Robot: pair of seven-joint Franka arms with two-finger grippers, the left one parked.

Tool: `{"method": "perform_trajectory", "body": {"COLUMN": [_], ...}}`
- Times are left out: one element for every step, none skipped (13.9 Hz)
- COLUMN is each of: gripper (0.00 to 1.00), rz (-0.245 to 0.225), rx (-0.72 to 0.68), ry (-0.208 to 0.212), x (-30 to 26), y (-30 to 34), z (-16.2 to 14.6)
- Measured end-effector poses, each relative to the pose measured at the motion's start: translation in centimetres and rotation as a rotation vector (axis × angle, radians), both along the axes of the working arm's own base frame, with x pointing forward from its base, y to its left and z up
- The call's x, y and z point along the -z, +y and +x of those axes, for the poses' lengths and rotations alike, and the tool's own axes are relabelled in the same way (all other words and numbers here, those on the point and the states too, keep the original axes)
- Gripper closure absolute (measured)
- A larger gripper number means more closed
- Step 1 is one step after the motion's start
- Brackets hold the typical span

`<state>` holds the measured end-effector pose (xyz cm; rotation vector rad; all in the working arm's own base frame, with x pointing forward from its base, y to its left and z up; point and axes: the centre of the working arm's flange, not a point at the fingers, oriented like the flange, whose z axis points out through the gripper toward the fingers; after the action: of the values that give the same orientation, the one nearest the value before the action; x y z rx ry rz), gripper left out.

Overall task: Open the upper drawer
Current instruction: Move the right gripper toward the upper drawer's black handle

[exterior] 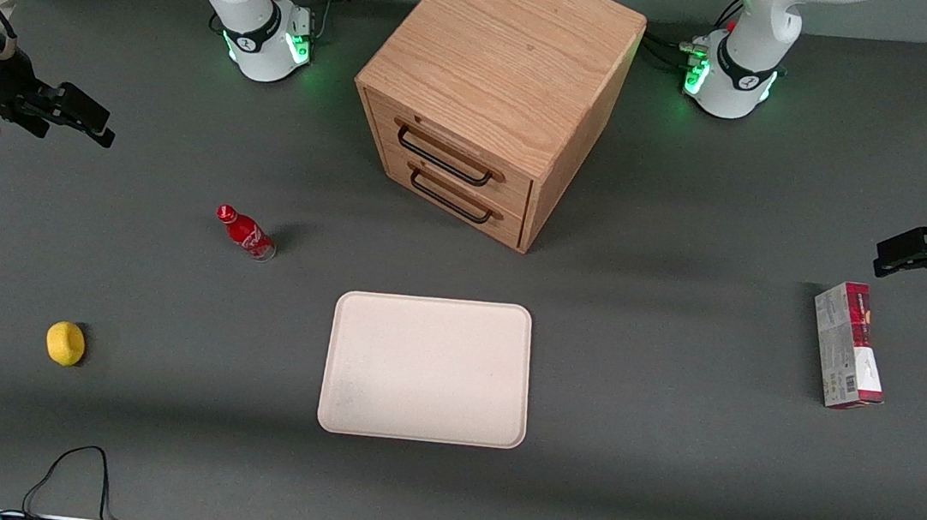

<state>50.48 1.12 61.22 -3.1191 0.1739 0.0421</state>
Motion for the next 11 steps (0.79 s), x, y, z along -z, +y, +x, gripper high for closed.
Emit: {"method": "perform_trajectory", "body": {"gripper": [0.00, 0.00, 0.00, 0.00, 0.00, 0.00, 0.00, 0.00, 0.00, 0.00, 0.00], "rz": [-0.010, -0.025, -0.031, -0.032, -0.031, -0.028, -0.023, -0.015, -0.007, 0.003, 0.014], "rx": [-0.002, -0.005, -0.005, -0.003, -0.004, -0.012, -0.029, -0.057, -0.098, -0.156, -0.211], "ry": [0.003, 0.004, 0.005, 0.006, 0.006, 0.002, -0.001, -0.003, -0.004, -0.008, -0.007], "x": [-0.1, 0.0, 0.0, 0.1, 0.1, 0.1, 0.1, 0.3, 0.5, 0.5, 0.7], "y": [-0.1, -0.1, 0.0, 0.0, 0.1, 0.6, 1.9, 3.8, 6.1, 9.3, 12.5], "z": [0.0, 0.0, 0.0, 0.1, 0.5, 1.3, 2.3, 3.4, 4.3, 4.8, 5.0]}}
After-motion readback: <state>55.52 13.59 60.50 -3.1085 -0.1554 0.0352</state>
